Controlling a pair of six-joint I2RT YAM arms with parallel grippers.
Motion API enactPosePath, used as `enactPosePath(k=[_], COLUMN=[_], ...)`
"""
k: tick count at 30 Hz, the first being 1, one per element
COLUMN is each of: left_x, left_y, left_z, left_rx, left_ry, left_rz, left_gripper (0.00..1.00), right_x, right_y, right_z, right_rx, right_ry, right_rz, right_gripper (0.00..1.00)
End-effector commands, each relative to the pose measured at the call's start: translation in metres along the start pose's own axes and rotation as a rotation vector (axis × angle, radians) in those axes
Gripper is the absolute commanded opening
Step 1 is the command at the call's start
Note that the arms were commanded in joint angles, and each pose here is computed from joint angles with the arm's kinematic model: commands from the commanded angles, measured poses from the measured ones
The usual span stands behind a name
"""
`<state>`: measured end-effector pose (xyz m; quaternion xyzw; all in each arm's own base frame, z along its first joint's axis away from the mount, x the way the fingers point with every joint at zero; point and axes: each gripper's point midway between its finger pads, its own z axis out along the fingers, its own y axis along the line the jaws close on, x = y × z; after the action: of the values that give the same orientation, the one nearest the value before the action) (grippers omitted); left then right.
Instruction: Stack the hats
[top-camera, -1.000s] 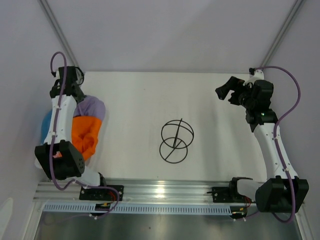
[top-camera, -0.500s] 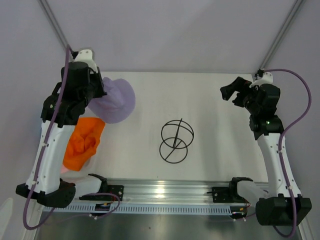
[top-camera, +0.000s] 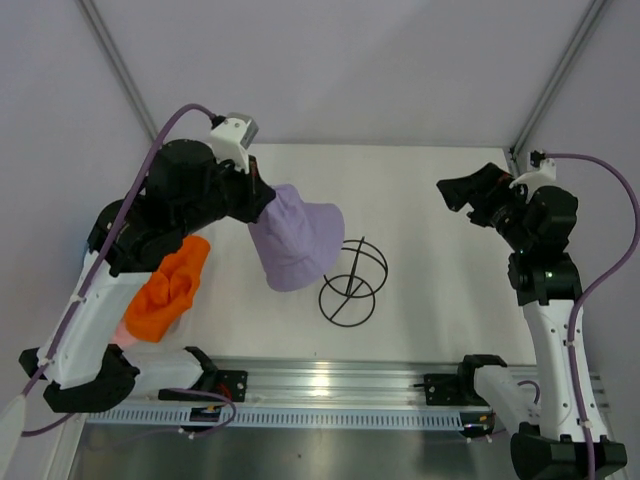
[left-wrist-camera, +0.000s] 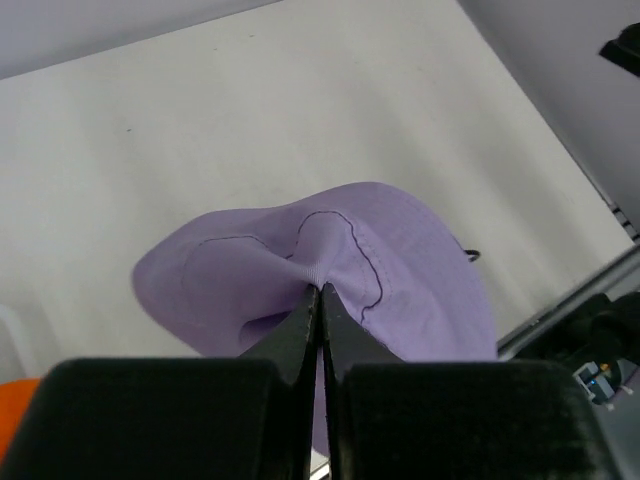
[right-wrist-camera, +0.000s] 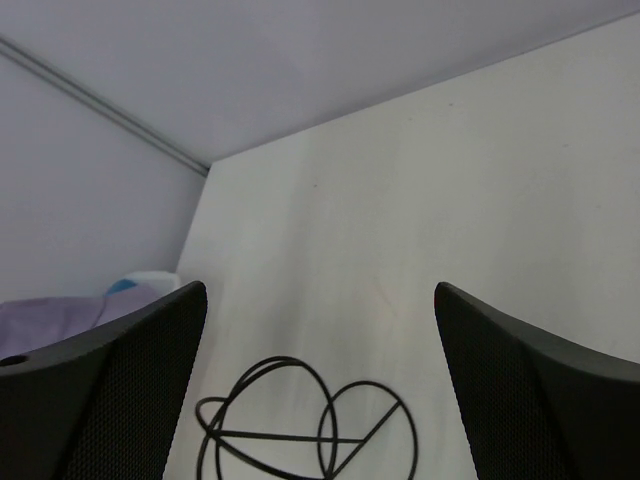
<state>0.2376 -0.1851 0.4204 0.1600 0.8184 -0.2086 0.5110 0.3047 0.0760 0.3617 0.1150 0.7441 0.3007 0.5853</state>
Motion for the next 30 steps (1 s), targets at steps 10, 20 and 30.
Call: enactPosePath(k=[10, 20, 30], left_x=[-0.007, 0.008, 0.068], left_y=[-0.092, -0.152, -0.145], left_z=[0.032, 0.045, 0.096], left_rx=[0.221, 0.327, 0.101], left_ry=[-0.083, -0.058, 0.039], left_rz=[0.011, 0.021, 0.172], left_gripper=[0.01, 0.01, 0.01], right_x=[0.029, 0.064, 0.104], right_y=[0.052, 0.044, 0.016], right_z=[-0.035, -0.048, -0.055], right_rx=[-0.201, -0.171, -0.055], right_ry=[0.085, 0.201, 0.339], right_rz=[0.255, 0.311, 0.295], right_gripper=[1.00, 1.00, 1.00])
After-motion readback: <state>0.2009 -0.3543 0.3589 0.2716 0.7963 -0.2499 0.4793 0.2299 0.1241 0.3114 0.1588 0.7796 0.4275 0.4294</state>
